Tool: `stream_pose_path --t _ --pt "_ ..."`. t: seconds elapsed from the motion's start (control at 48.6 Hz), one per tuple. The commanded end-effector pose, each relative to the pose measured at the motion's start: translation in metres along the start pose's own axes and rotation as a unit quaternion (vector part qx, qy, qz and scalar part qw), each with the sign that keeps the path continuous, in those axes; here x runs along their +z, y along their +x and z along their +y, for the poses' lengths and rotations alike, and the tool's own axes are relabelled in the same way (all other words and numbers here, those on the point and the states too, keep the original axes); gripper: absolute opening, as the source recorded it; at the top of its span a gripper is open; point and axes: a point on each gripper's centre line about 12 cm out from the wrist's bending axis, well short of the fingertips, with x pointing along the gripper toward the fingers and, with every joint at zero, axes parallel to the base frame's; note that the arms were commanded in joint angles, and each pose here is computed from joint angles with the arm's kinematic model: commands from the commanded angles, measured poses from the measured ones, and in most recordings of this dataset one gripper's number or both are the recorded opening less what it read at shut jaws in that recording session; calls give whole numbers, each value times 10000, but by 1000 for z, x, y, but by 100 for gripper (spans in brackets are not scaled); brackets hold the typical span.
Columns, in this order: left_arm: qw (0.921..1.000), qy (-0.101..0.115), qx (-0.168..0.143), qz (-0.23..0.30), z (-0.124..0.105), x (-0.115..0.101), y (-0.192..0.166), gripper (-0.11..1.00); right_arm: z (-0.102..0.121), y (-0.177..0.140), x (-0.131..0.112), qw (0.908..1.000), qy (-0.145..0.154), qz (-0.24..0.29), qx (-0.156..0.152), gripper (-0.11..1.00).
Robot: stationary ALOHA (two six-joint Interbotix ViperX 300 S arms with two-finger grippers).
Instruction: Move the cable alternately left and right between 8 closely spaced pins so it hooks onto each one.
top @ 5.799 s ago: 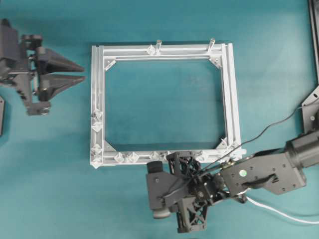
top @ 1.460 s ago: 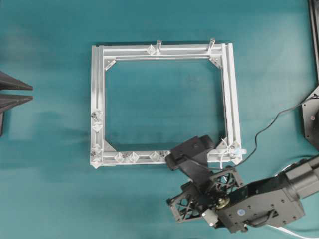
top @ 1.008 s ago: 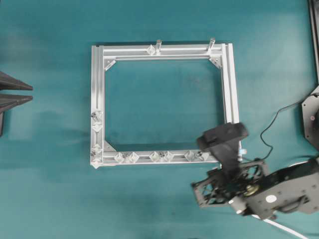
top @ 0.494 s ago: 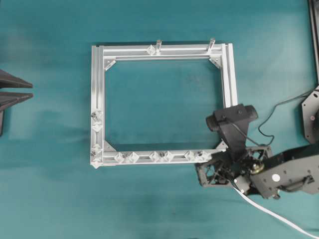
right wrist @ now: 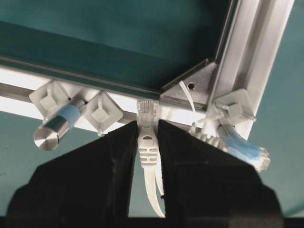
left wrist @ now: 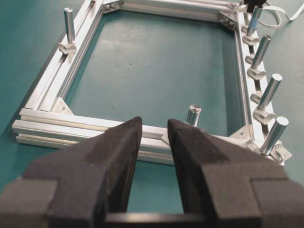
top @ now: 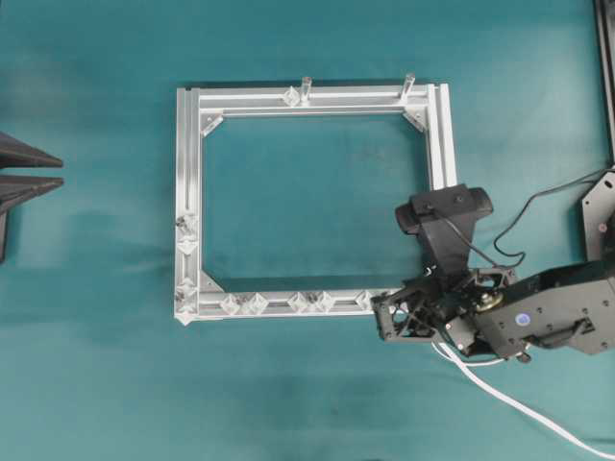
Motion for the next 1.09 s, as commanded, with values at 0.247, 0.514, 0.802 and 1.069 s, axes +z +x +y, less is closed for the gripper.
stream_pose_path --t 0.247,0.514,0.802,1.069 --pt "10000 20 86 -44 2 4 1 34 4 -10 7 9998 88 35 177 19" --pt "9999 11 123 -46 3 4 0 34 4 -9 20 9997 172 -84 180 19" --pt "9999 3 160 -56 4 4 0 34 6 -5 55 9988 276 -345 201 19" --pt "9998 1 168 -49 4 4 0 34 5 3 82 9989 180 -435 56 19"
